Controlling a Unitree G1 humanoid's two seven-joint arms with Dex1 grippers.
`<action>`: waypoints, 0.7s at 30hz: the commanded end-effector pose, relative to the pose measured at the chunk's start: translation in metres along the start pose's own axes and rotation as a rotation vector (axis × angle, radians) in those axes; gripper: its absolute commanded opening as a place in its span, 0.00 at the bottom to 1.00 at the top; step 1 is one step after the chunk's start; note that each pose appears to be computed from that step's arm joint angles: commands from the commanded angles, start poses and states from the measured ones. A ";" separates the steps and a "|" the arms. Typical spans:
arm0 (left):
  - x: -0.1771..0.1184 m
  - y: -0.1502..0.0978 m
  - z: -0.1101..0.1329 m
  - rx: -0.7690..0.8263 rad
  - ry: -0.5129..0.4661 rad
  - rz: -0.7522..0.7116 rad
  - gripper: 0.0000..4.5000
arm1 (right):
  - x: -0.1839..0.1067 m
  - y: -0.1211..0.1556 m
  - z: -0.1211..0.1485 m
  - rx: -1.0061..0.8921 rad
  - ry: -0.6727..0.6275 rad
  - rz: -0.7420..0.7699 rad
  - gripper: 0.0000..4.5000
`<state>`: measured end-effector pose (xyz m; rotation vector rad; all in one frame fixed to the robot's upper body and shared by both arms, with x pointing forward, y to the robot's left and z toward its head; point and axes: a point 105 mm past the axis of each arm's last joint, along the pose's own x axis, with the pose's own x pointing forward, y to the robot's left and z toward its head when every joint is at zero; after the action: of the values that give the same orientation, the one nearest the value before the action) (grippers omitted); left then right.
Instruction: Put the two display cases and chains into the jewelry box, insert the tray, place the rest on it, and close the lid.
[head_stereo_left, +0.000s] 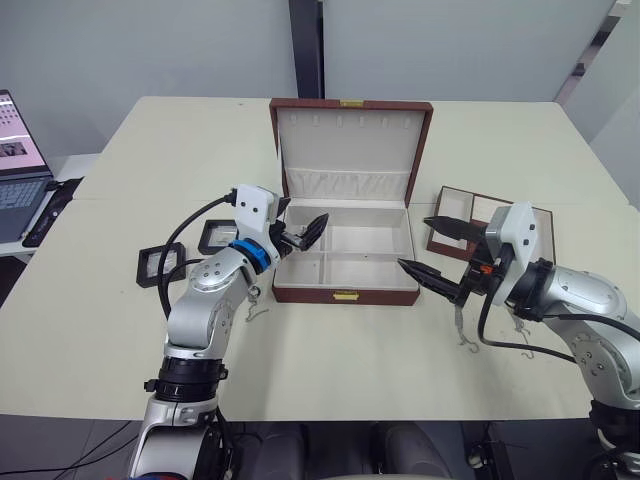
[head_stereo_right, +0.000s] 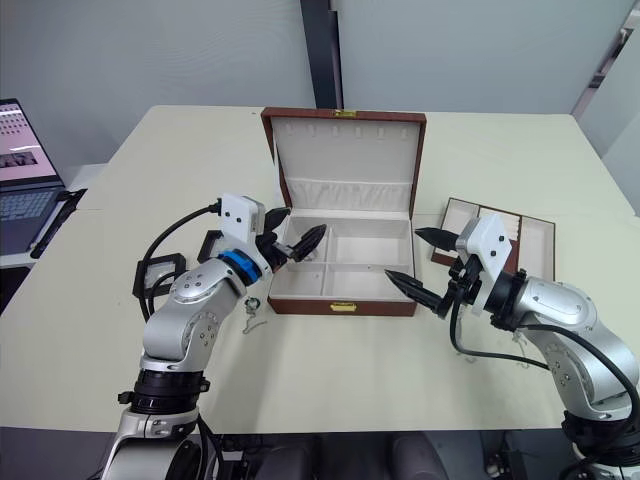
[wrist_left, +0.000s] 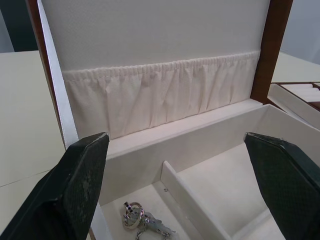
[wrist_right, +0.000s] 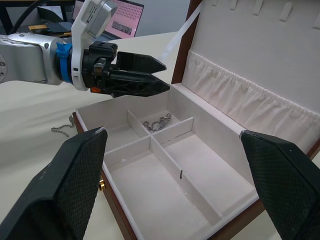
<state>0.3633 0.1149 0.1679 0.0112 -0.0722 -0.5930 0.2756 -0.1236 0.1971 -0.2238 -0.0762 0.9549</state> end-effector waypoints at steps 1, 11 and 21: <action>-0.004 -0.007 0.020 0.016 -0.038 -0.100 0.99 | -0.007 -0.009 0.010 -0.036 -0.021 -0.022 1.00; -0.068 0.012 0.046 -0.007 0.098 -0.394 0.99 | -0.060 -0.045 -0.013 -0.015 0.129 -0.056 1.00; -0.151 0.093 0.037 0.142 0.342 -0.115 0.99 | -0.134 -0.088 -0.054 0.047 0.354 -0.156 1.00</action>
<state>0.2892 0.2587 0.1809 0.1886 0.2709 -0.7599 0.2789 -0.2781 0.1604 -0.2977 0.2687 0.7667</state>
